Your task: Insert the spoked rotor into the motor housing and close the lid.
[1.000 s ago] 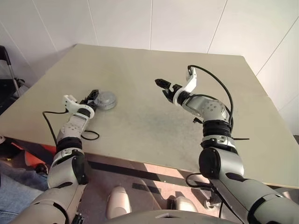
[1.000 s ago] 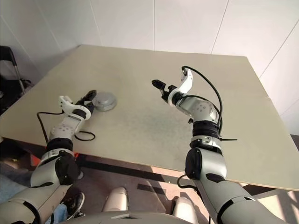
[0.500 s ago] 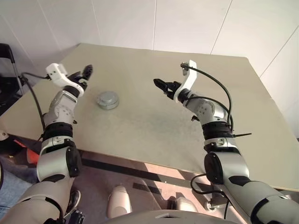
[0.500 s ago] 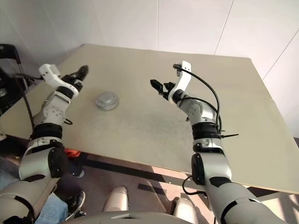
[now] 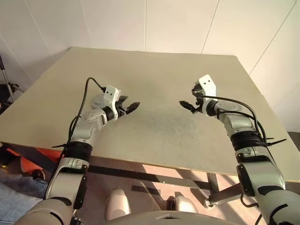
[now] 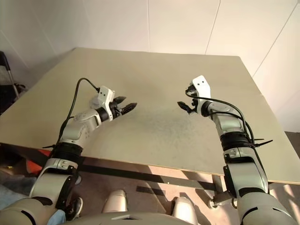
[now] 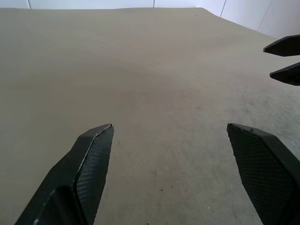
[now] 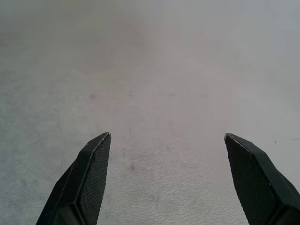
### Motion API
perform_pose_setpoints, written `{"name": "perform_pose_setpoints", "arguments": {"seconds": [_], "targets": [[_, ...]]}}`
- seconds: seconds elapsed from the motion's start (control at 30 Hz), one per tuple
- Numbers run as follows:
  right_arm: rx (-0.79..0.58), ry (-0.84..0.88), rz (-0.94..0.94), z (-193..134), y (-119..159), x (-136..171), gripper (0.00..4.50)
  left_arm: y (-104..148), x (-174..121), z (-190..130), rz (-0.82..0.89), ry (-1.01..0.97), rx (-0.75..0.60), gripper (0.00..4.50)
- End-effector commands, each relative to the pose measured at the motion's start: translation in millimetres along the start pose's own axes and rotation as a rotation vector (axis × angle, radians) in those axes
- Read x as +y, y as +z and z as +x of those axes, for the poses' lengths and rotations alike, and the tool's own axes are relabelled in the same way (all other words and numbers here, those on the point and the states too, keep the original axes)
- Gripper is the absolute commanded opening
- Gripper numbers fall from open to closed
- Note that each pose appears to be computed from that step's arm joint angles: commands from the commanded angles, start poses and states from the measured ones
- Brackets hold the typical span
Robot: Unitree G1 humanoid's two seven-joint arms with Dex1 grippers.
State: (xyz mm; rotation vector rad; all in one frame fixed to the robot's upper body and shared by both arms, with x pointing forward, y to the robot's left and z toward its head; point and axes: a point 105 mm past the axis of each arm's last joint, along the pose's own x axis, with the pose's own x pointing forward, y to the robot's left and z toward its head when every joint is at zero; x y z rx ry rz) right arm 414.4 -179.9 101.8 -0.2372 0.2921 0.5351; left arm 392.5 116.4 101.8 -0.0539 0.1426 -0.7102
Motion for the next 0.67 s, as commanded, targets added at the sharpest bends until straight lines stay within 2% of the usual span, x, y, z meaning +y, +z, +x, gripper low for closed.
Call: {"name": "perform_pose_setpoints", "arguments": {"seconds": [0.03,0.53,0.67], "targets": [[-0.045,0.003,-0.028,3.2,10.4,6.7,4.35,14.6,0.1,2.7,0.031,0.003,-0.039,4.07],[-0.069,0.003,-0.003,6.0,11.5,11.5,4.35,14.0,0.7,-0.1,0.029,0.005,-0.024,4.07],[-0.061,0.010,-0.008,8.1,9.2,14.2,4.35,6.9,-1.1,-3.7,0.021,0.010,-0.013,4.07]]}}
